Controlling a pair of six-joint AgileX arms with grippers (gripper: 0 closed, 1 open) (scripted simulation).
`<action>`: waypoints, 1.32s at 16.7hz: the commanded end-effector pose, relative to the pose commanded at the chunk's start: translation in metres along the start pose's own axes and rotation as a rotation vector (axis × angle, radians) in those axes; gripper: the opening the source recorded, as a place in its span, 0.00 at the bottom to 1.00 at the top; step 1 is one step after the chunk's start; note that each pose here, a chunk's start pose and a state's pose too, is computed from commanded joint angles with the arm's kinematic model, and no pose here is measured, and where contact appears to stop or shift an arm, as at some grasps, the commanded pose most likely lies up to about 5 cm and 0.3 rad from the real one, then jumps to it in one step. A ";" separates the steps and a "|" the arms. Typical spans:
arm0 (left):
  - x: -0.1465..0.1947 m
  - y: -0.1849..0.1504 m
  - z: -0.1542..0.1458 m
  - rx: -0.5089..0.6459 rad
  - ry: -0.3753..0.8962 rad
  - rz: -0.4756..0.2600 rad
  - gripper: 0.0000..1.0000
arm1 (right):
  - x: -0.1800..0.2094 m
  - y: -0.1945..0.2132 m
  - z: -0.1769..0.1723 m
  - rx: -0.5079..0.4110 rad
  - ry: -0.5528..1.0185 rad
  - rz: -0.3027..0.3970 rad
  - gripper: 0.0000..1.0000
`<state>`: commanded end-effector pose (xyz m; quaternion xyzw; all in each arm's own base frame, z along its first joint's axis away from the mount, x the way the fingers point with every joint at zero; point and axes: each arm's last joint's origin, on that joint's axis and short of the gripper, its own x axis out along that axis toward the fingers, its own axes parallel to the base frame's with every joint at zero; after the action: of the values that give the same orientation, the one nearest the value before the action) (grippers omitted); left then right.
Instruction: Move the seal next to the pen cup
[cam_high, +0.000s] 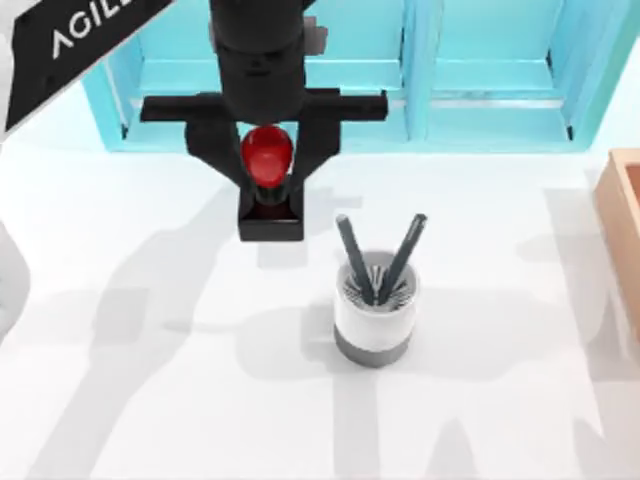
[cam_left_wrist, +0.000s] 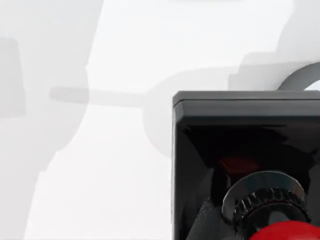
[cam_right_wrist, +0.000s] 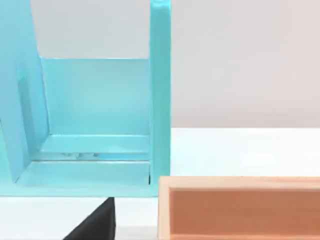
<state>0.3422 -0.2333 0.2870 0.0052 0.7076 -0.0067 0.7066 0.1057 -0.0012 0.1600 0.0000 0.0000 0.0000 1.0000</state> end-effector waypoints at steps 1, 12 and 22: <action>0.003 0.000 0.000 0.002 0.003 0.002 0.00 | 0.000 0.000 0.000 0.000 0.000 0.000 1.00; 0.009 -0.001 -0.001 0.003 -0.001 0.001 0.30 | 0.000 0.000 0.000 0.000 0.000 0.000 1.00; 0.009 -0.001 -0.001 0.003 -0.001 0.001 1.00 | 0.000 0.000 0.000 0.000 0.000 0.000 1.00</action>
<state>0.3414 -0.2346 0.2784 0.0067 0.7072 -0.0075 0.7070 0.1057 -0.0012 0.1600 0.0000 0.0000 0.0000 1.0000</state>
